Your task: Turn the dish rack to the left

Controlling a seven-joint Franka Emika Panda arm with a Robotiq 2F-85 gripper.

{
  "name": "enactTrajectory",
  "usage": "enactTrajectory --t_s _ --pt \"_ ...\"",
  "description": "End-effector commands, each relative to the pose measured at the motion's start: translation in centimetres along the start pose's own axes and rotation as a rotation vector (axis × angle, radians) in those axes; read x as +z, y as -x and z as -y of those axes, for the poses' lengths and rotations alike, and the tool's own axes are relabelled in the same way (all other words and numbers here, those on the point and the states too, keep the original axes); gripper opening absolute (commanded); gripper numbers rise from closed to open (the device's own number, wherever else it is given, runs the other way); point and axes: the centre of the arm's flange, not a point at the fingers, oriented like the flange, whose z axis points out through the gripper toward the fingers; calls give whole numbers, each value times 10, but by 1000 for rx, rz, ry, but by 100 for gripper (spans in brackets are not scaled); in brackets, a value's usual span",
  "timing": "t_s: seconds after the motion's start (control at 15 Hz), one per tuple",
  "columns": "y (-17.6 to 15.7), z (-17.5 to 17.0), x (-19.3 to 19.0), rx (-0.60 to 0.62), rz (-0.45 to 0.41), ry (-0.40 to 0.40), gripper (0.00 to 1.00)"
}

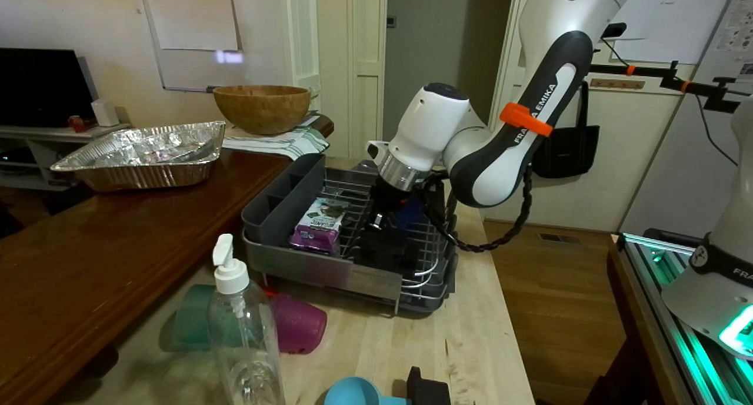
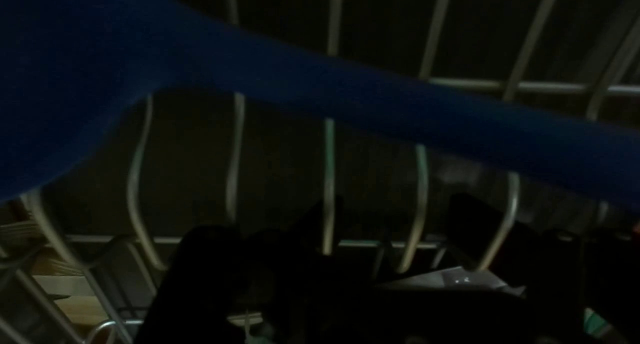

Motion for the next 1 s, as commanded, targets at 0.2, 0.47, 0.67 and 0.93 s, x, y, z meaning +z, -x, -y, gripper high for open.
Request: enactTrajectory --t_s 0.2,0.47,0.67,0.93 --pt "-18 -8 -3 6 -65 28 35" --pt "-21 -7 -2 -30 -77 21 35" --pt "-25 -2 -7 -20 -65 28 35" --pt "-29 4 -8 -46 -83 22 35"
